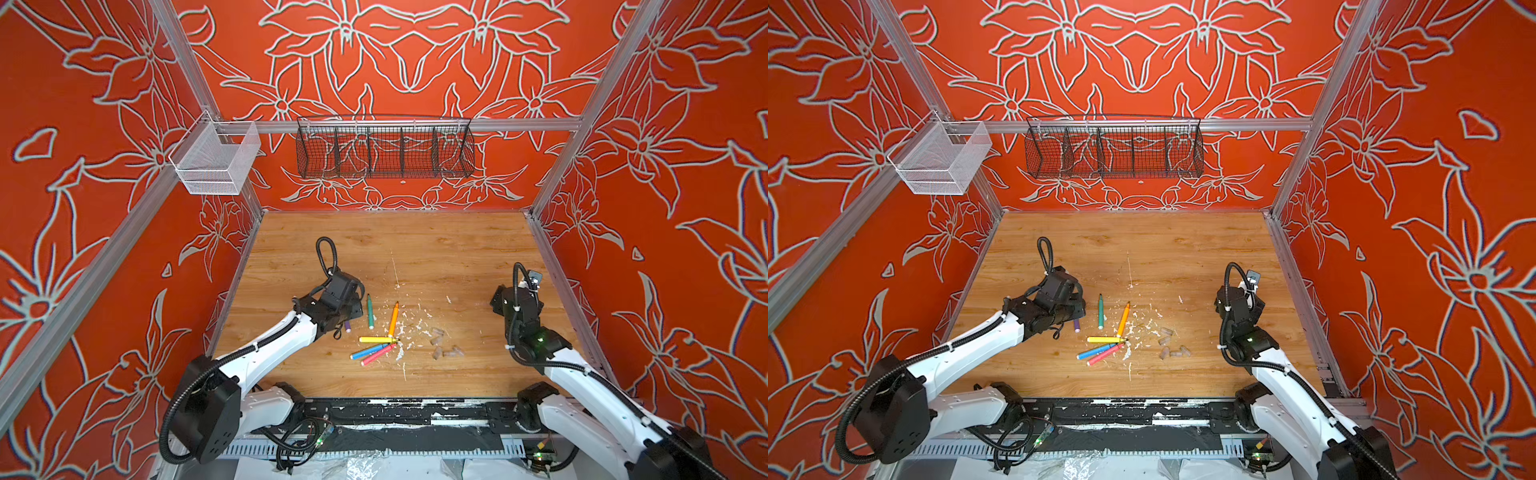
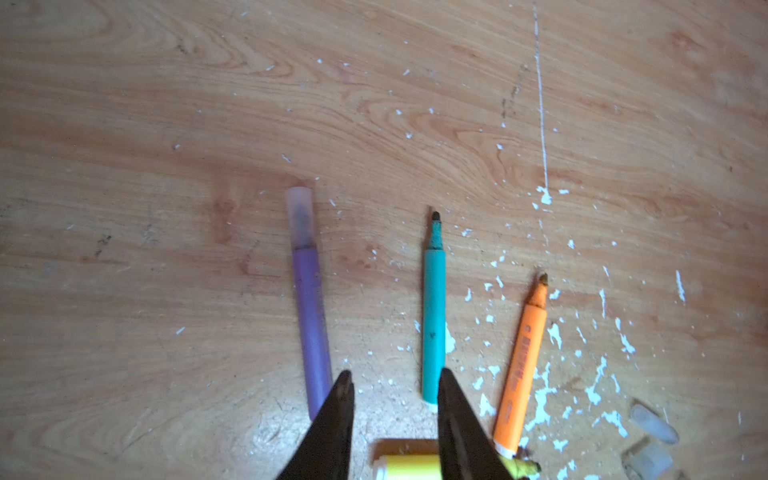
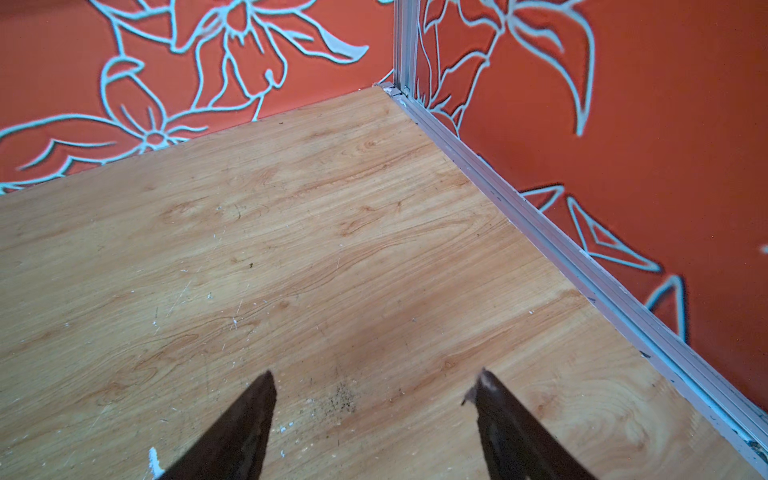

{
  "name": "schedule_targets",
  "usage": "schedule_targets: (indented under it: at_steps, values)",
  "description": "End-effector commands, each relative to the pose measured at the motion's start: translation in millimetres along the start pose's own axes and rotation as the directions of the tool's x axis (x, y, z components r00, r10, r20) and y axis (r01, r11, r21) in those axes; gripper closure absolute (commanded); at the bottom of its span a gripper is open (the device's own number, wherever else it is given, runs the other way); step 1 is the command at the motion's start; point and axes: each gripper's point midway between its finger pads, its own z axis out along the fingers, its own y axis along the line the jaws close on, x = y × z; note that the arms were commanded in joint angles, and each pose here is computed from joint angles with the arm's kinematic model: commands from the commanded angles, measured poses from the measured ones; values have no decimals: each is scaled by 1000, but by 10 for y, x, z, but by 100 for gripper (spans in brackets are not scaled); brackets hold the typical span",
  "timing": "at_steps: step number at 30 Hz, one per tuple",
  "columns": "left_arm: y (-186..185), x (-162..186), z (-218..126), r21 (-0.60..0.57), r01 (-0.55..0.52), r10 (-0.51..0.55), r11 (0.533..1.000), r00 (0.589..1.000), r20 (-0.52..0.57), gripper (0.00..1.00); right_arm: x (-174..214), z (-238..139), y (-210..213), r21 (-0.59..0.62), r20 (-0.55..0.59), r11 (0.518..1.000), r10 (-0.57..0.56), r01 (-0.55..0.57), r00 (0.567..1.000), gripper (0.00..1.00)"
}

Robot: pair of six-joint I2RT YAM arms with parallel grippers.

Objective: Insert the pens into the pen caps
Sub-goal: 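Lay the capped purple marker on the table and open the left gripper, then lower the open left gripper over the green marker and close on it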

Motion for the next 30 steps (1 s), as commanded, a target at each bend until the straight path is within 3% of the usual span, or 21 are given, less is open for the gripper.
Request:
schedule_targets:
  at_steps: [1, 13, 30]
  values:
    - [5, 20, -25, -42, -13, 14, 999, 1000, 16, 68, 32, -3, -48, 9, 8, 1000, 6, -6, 1000, 23]
    - [-259, 333, 372, -8, -61, 59, 998, 985, -161, 68, 25, -5, -53, 11, 11, 1000, 9, -9, 1000, 23]
    - [-272, 487, 678, -103, -142, 111, 985, 959, -261, 64, 31, -8, -55, 9, 10, 1000, 8, -8, 1000, 22]
